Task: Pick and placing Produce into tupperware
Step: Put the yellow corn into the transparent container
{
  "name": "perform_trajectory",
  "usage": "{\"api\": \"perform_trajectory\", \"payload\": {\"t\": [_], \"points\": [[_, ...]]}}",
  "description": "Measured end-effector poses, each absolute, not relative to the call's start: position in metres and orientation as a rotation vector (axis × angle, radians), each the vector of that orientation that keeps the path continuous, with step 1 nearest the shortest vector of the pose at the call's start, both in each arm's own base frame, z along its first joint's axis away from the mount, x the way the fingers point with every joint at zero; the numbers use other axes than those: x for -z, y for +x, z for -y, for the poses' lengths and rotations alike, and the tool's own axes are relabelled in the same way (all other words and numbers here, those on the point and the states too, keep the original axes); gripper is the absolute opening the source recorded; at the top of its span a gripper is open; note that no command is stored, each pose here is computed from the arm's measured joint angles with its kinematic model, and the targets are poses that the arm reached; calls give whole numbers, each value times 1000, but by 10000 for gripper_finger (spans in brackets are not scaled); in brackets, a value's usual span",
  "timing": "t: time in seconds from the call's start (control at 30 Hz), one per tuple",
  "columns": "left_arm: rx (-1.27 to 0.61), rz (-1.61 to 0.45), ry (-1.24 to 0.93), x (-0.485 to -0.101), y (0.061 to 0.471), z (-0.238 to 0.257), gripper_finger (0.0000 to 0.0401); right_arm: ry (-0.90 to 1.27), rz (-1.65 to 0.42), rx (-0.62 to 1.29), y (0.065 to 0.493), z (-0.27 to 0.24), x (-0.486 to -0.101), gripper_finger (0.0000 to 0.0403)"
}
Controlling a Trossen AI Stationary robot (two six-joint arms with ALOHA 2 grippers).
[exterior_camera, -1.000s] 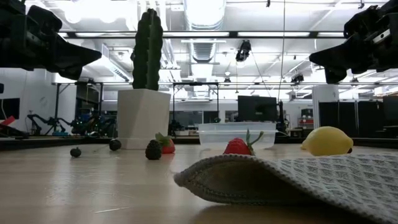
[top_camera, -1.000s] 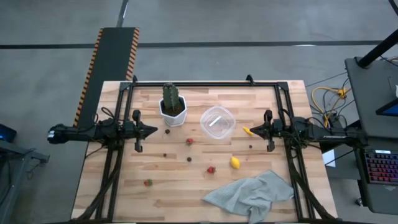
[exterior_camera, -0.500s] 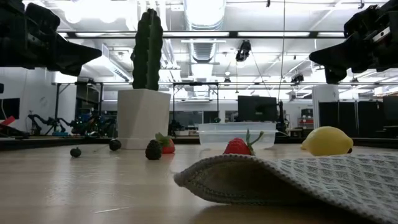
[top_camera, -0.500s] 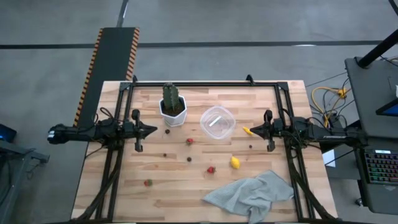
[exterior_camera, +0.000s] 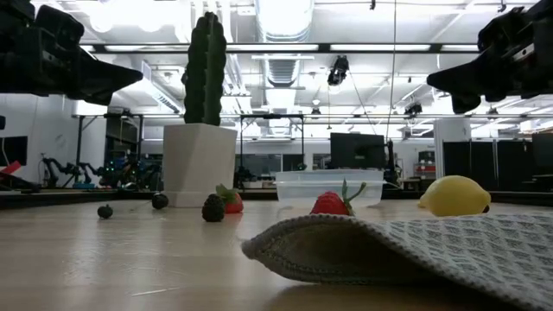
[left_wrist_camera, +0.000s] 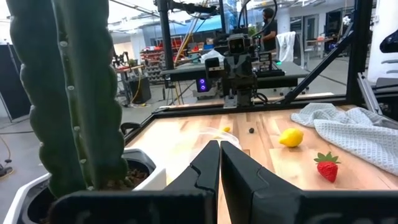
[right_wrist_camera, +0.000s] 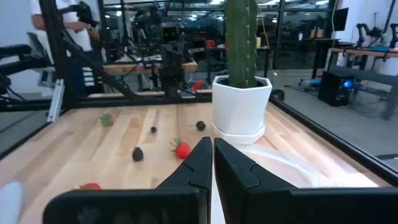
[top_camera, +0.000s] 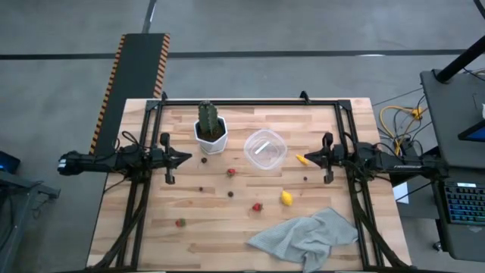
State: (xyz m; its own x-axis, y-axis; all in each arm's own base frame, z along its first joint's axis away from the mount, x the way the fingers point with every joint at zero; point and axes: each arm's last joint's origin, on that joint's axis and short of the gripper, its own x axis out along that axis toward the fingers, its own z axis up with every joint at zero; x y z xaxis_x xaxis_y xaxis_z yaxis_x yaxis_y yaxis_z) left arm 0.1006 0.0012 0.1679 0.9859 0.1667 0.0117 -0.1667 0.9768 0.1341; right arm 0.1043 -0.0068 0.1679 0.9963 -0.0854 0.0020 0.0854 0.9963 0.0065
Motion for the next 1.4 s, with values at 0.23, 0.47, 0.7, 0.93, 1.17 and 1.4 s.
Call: {"api": "perform_trajectory", "payload": {"t": [0.23, 0.47, 0.7, 0.93, 1.17, 1.4], "points": [[-168, 4, 101, -168, 101, -1, 0, -73, -5, 85, 105, 7, -168, 9], [-162, 88, 19, -175, 100, -1, 0, -56, 27, 89, 104, 7, -171, 9], [-167, 176, 91, -195, 100, -1, 1, -88, 102, 96, 103, 7, -189, 27], [-171, 156, 155, -227, 108, -1, 57, -93, -97, 165, 100, 9, -240, 95], [-178, 83, 177, -246, 123, 0, 131, -72, -372, 314, 114, 14, -275, 169], [-174, 21, 185, -245, 134, 0, 150, 9, -611, 388, 146, 17, -263, 195]]}}
